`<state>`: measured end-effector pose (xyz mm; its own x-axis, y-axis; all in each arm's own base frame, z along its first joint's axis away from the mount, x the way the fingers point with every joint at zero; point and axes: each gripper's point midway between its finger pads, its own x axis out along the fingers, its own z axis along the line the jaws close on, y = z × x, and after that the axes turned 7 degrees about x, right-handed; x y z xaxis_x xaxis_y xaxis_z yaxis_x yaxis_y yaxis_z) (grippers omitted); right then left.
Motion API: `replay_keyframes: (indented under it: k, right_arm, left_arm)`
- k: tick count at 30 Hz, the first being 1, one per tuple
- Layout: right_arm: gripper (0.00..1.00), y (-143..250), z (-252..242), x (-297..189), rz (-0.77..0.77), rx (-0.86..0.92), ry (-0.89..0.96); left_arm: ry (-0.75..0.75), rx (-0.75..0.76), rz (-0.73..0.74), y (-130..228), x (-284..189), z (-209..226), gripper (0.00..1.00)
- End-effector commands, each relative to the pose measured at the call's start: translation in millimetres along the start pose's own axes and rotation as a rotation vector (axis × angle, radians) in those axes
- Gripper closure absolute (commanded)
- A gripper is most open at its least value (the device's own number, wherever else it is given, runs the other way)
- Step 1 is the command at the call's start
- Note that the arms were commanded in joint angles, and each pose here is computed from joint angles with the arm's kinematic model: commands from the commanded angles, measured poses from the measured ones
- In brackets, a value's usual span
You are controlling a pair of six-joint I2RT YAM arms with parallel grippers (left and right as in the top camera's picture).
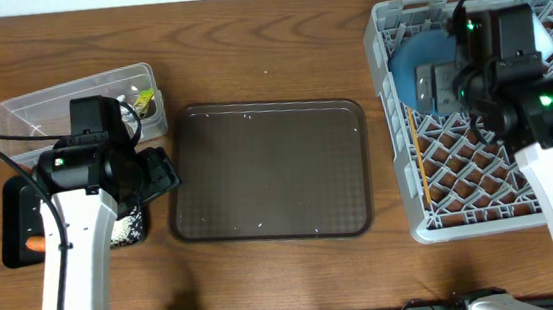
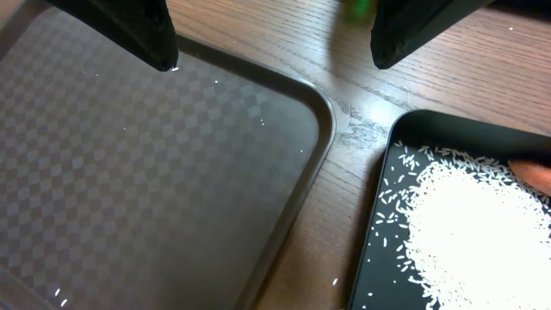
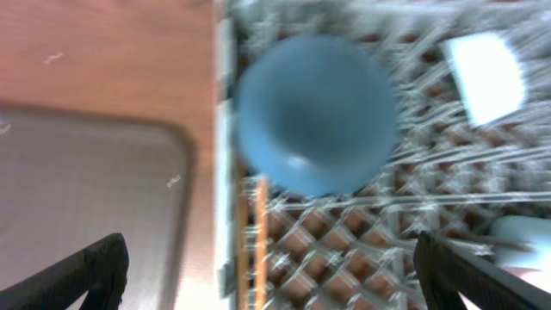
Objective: Sort waste into correct bins and load items into the dishwasher rack
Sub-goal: 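Carry the blue plate into the dish rack and lower it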
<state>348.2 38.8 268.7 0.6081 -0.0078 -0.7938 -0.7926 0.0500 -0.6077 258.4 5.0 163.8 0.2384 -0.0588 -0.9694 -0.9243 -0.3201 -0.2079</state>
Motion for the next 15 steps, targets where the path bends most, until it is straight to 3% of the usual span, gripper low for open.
replay_keyframes:
  k: [1, 8, 15]
  right_arm:
    - [0.01, 18, 34, -4, 0.084, -0.032, -0.198]
    - [0.01, 52, 30, -1, 0.218, -0.031, -0.187]
    - [0.01, 57, 29, 0, 0.235, -0.023, -0.184]
  left_arm:
    - [-0.014, 0.001, 0.004, 1, 1, 3, 0.27]
    - [-0.014, 0.001, 0.005, 1, 1, 3, 0.27]
    - [0.005, 0.031, 0.003, 1, 1, -2, 0.27]
